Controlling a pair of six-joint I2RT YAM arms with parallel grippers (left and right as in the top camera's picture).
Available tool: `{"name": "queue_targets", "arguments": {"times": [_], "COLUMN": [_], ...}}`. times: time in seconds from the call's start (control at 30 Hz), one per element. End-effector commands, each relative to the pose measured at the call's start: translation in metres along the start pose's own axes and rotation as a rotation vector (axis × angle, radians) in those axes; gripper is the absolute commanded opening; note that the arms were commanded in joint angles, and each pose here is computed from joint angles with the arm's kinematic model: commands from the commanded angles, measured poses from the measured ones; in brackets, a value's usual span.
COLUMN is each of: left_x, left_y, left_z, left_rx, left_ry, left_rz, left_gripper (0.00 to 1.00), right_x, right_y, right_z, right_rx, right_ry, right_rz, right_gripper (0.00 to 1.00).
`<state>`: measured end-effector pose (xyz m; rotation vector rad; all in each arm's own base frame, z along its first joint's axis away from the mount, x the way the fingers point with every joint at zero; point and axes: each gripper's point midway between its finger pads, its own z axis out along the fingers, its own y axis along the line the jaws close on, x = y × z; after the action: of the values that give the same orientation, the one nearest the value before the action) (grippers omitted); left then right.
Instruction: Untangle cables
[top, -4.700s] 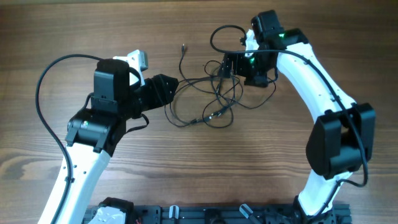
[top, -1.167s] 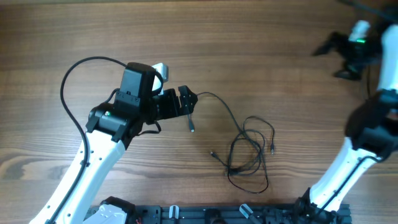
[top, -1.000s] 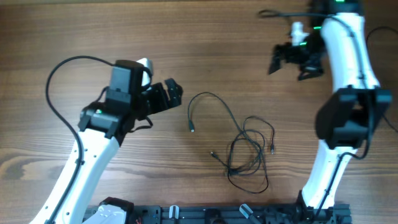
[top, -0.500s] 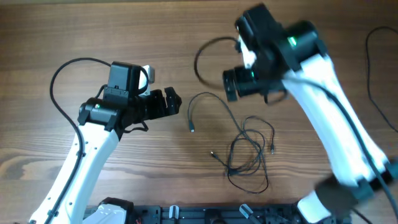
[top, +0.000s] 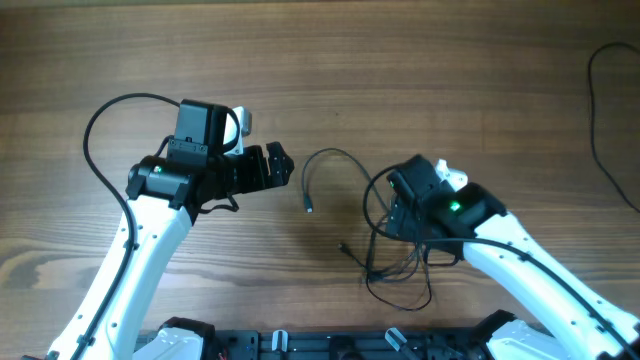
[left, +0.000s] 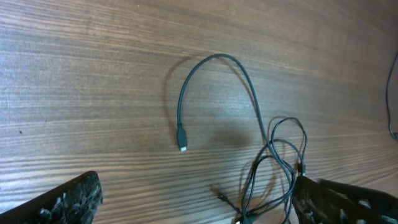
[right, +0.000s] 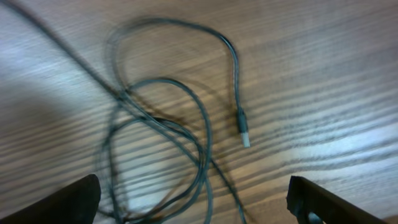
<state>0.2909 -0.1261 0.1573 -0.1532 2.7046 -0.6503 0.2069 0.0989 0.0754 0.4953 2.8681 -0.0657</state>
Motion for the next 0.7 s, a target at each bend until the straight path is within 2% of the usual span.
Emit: {"name": "queue_targets", "arguments": {"times": [0.0,0.1,0.13,0.17,0.23,0.43,0.5,0.57,0.67], "left_x": [0.0,0.0,0.0,0.0,0.0,0.002,0.002,0.002,0.002], "left_y": [0.0,0.0,0.0,0.0,0.0,0.001,0.001,0.001,0.001], "left_z": [0.0,0.0,0.0,0.0,0.0,0.0,0.0,0.0,0.0], "left_rx": [0.005,0.006,0.005,0.005,0.005,0.002,0.002,0.002,0.002], "left_ry": [0.006,0.006,0.006,0.006,0.006,0.013,0.013,0.013,0.013], "left_rz": [0.012,0.012,0.012,0.012,0.012,0.01,0.01,0.01,0.009], "left_gripper": [1.0,1.0,1.0,1.0,1.0,1.0,1.0,1.0,1.0], "right_x": [0.013,0.014,0.015,0.014,0.008,0.003,0.004,0.002,-0.019], "right_y": [-0.008,-0.013,-0.012,-0.01,-0.009,-0.005,-0.006,-0.003,0.022], "right_z": [0.031,0.049,0.054,0.057,0.061,0.072,0.073,0.073,0.061], "right_rx": [-0.005,-0.002,-0.013,-0.027,-0.034,-0.072,-0.069,-0.081,-0.165], "right_ry": [-0.008,-0.044,-0.053,-0.064,-0.106,-0.162,-0.165,-0.175,-0.254], "right_rz": [0.11,0.107,0.11,0.114,0.086,0.018,0.01,0.013,-0.09], "right_gripper": [0.88,0.82,0.72,0.56,0.41,0.38,0.29,0.06,0.04]}}
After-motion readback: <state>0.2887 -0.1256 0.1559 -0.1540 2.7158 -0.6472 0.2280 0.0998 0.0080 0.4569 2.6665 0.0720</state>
